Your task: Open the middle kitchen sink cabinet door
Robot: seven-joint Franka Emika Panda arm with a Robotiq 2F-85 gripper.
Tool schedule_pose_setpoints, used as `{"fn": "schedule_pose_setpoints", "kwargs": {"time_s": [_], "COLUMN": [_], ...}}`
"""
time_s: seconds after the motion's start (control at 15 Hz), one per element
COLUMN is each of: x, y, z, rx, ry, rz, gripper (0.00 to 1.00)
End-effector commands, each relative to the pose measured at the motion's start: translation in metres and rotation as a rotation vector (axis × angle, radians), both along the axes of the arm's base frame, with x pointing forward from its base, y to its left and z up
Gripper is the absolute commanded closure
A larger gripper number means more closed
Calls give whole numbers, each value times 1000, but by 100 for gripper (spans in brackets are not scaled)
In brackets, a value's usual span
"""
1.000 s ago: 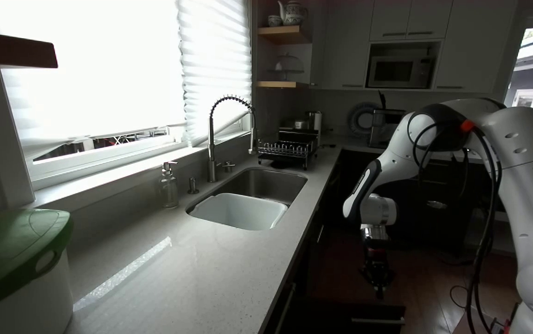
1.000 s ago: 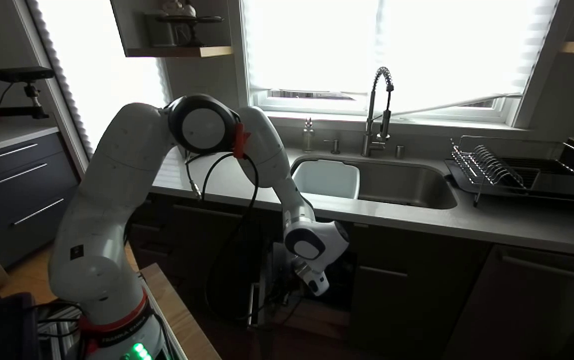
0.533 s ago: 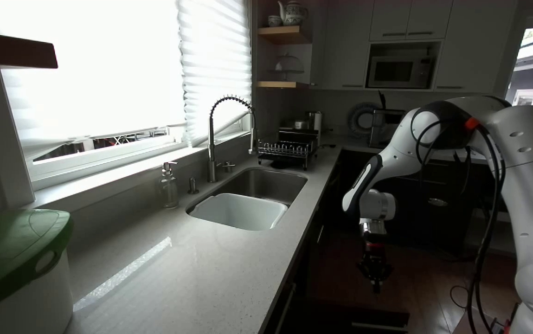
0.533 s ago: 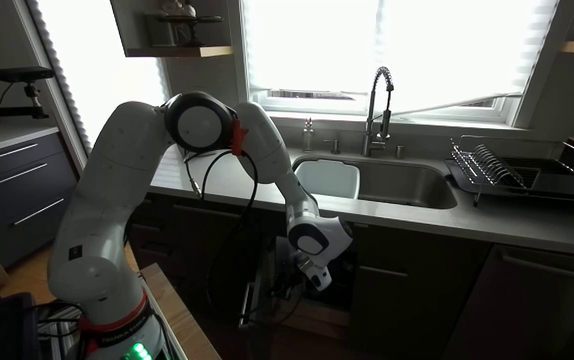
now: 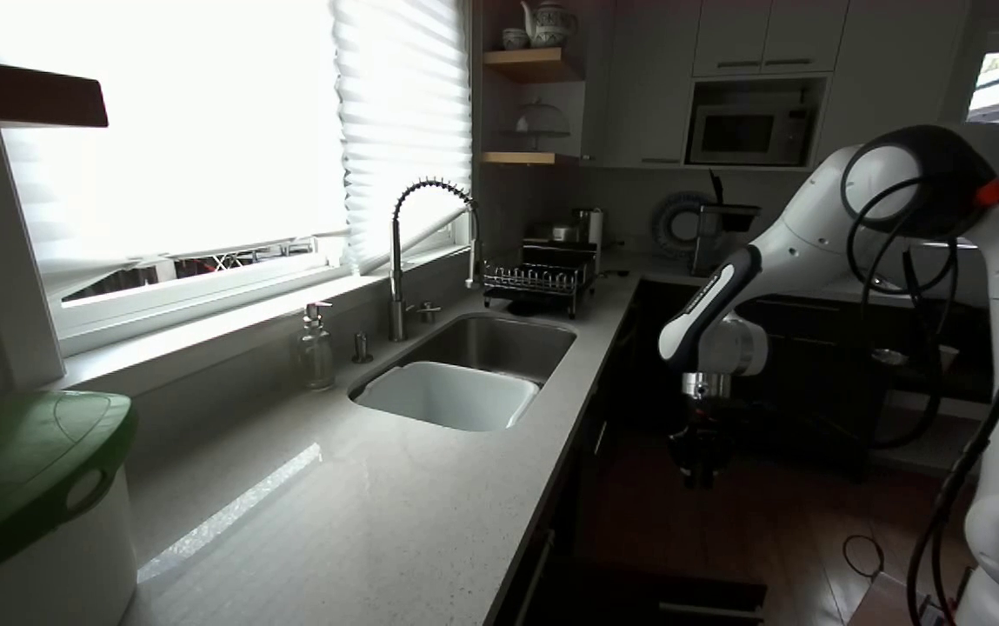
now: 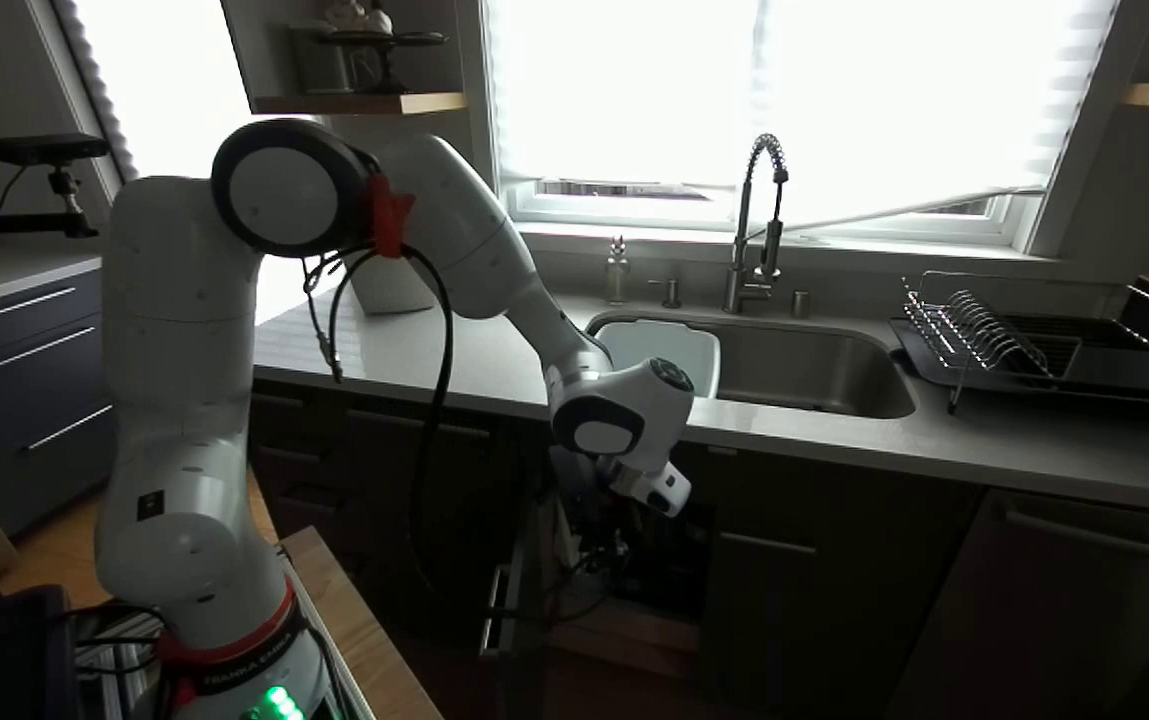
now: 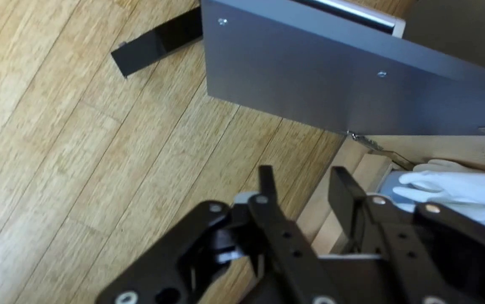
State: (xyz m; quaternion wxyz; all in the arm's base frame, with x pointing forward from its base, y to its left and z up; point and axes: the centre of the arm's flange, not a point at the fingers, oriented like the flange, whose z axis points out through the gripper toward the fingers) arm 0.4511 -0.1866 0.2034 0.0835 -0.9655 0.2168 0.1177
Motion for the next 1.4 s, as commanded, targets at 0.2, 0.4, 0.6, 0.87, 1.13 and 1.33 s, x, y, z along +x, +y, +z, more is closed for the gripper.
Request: {"fn": "schedule_pose_setpoints", "kwargs": {"time_s": [0.2, 0.4, 0.6, 0.87, 1.13, 1.33], "x": [-42, -48, -58, -51, -68, -69], "y": [9, 11, 8, 4, 6, 9], "z": [92, 132, 168, 181, 195, 193], "rx": [-159, -215, -237, -209, -171, -167], "ry": [-257, -385, -522, -550, -602, -600], "rz": [207, 294, 388, 440, 487, 493], "gripper": [6, 0, 0, 1, 0, 0]}}
